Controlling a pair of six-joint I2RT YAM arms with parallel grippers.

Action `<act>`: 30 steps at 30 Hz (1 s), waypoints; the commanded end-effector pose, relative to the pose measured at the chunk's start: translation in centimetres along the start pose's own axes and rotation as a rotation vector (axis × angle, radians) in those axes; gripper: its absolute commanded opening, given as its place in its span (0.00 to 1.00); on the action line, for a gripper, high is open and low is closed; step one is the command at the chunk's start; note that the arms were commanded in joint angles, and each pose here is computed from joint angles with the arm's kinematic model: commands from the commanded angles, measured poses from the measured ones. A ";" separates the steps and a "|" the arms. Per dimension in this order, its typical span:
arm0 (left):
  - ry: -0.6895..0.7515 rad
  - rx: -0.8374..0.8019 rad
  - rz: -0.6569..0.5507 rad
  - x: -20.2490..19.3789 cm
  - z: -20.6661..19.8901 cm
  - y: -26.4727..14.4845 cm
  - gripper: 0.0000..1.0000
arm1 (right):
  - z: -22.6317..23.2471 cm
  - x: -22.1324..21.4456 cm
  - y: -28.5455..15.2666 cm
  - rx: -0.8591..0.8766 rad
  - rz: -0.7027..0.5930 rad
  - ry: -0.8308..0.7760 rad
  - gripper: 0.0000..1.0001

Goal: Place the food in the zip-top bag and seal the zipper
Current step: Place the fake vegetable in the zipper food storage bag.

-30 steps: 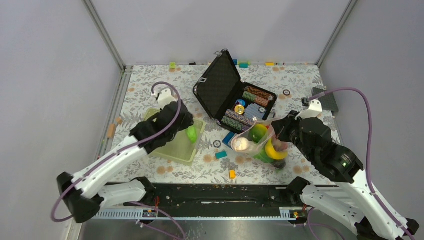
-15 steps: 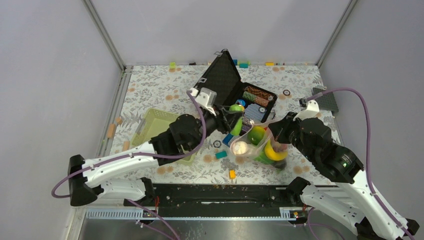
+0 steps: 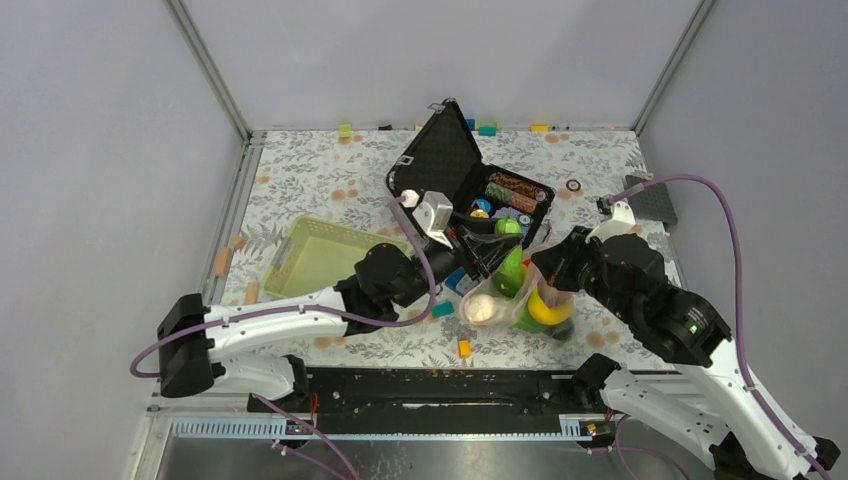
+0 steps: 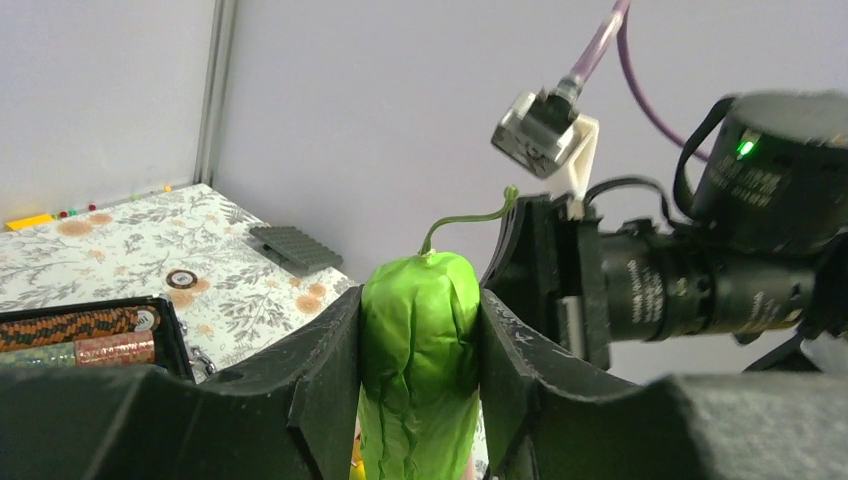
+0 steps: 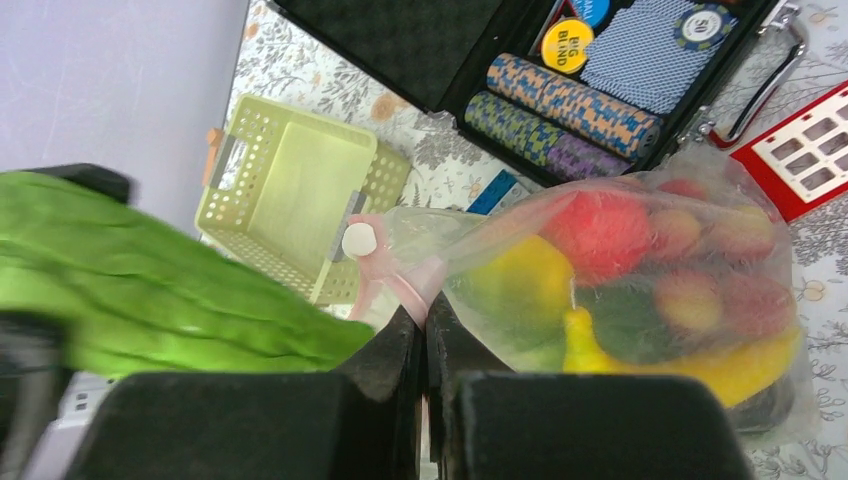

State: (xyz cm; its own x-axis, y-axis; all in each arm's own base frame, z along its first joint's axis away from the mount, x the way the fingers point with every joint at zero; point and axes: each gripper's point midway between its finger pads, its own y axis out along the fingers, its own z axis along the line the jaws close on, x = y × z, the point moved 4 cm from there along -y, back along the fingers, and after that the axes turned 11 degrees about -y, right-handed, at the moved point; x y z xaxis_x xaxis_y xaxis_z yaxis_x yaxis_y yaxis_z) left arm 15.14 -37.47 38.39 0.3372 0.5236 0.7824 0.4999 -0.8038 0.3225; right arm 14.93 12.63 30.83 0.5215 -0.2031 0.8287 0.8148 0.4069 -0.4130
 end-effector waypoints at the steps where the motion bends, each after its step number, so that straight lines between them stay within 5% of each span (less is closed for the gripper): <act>1: 0.008 -0.119 -0.078 0.2 -1.3 0.7 0.00 | 2.5 3.3 -2.4 0.117 -0.060 0.074 0.00; 9: 0.004 -0.098 -0.103 -1.9 0.5 0.5 0.02 | 4.2 4.6 -4.1 0.173 -0.008 0.101 0.00; 14: 0.022 -0.115 -0.060 -3.4 0.8 0.2 0.28 | 4.8 4.9 -3.9 0.184 0.021 0.114 0.00; 22: 0.039 -0.099 0.051 -4.5 1.2 -1.1 0.85 | 4.3 5.5 -3.7 0.137 -0.014 0.116 0.00; 26: 0.023 -0.065 0.217 -5.2 0.6 -1.2 0.98 | 4.0 5.8 -3.4 0.112 -0.030 0.110 0.00; 30: 0.003 -0.077 0.315 -5.1 -0.4 -2.3 0.99 | 3.9 5.8 -3.1 0.098 -0.037 0.101 0.00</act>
State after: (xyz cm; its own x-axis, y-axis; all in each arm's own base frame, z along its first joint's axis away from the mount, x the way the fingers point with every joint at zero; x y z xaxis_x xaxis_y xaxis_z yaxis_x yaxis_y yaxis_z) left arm 13.91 -39.34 32.20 0.4037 0.3334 0.8520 0.3959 -0.9032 0.1658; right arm 13.55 13.60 34.61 0.6266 -0.2121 0.7500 0.7376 0.4720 -0.4828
